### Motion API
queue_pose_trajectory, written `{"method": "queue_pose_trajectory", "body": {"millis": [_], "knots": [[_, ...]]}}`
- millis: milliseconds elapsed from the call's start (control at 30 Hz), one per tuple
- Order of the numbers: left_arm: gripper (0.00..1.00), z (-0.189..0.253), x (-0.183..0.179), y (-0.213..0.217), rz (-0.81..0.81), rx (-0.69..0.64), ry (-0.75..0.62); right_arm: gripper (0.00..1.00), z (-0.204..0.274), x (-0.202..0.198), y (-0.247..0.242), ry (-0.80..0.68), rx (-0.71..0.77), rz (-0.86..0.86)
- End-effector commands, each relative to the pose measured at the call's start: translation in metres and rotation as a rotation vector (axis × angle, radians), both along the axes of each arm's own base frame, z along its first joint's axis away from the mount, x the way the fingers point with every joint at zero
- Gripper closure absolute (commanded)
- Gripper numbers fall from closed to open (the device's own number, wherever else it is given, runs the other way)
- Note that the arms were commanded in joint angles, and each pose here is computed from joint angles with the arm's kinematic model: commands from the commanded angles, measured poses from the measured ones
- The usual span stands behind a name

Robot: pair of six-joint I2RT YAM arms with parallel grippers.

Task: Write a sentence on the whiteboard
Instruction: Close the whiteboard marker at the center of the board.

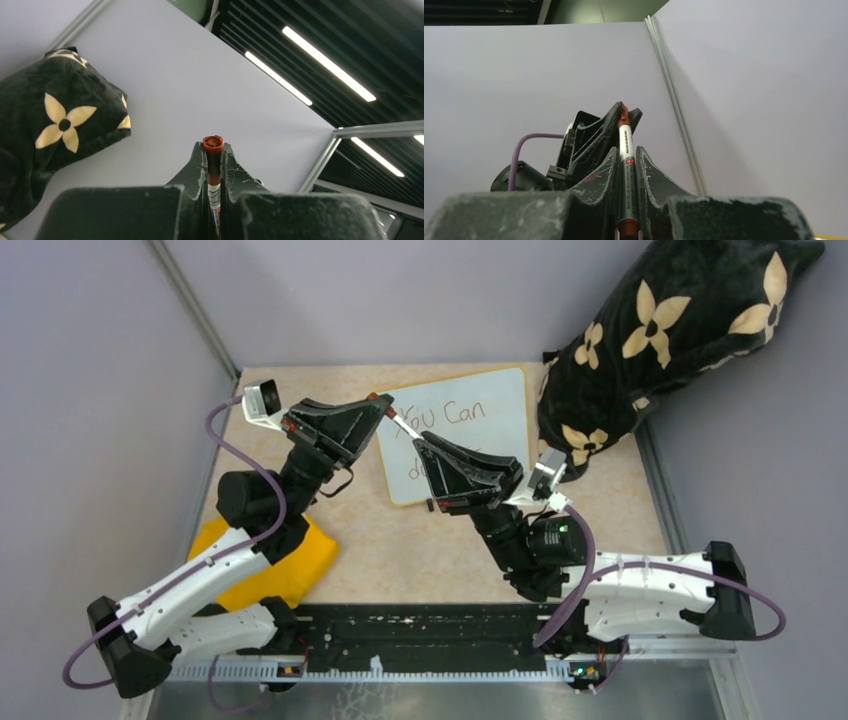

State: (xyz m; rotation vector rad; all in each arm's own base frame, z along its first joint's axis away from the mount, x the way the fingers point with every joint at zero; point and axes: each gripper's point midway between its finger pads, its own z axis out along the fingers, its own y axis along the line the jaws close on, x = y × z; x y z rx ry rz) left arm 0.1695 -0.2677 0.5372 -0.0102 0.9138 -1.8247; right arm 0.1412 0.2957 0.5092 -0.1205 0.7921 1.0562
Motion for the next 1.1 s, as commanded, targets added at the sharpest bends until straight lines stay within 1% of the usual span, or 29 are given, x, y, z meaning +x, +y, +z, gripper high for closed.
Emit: {"method": "queue_pose_trajectory", "body": {"millis": [0, 133, 233, 267, 333, 433, 667, 733, 833, 1067], "knots": [[1.0, -0.078, -0.036, -0.069, -0.244, 0.312, 0.013, 1.0, 0.018, 0.011, 0.009, 0.018, 0.013, -0.046], [1.0, -0.079, -0.036, -0.066, -0.223, 0.306, 0.02, 1.0, 0.02, 0.012, 0.008, 0.017, 0.013, -0.05], [1.0, -0.073, -0.024, -0.047, -0.107, 0.259, 0.042, 1.0, 0.022, 0.008, 0.002, 0.006, 0.016, -0.037], [0.98, -0.071, -0.02, -0.038, -0.062, 0.235, 0.053, 1.0, 0.022, 0.006, 0.001, 0.002, 0.012, -0.03], [0.84, -0.067, -0.015, -0.021, 0.012, 0.196, 0.063, 1.0, 0.022, 0.003, -0.001, -0.001, 0.002, -0.014], [0.64, -0.058, -0.012, -0.008, 0.077, 0.173, 0.051, 1.0, 0.02, 0.002, -0.001, 0.004, -0.01, -0.003], [0.27, -0.041, -0.017, 0.01, 0.138, 0.149, 0.005, 1.0, 0.018, -0.001, -0.004, 0.012, -0.016, 0.018], [0.19, -0.038, -0.016, 0.015, 0.16, 0.145, -0.001, 1.0, 0.017, -0.002, -0.004, 0.014, -0.018, 0.025], [0.16, -0.035, -0.016, 0.022, 0.187, 0.132, -0.001, 1.0, 0.016, -0.005, -0.002, 0.009, -0.027, 0.047], [0.21, -0.027, -0.02, 0.017, 0.156, 0.126, -0.025, 1.0, 0.016, -0.01, 0.004, -0.001, -0.029, 0.085]]}}
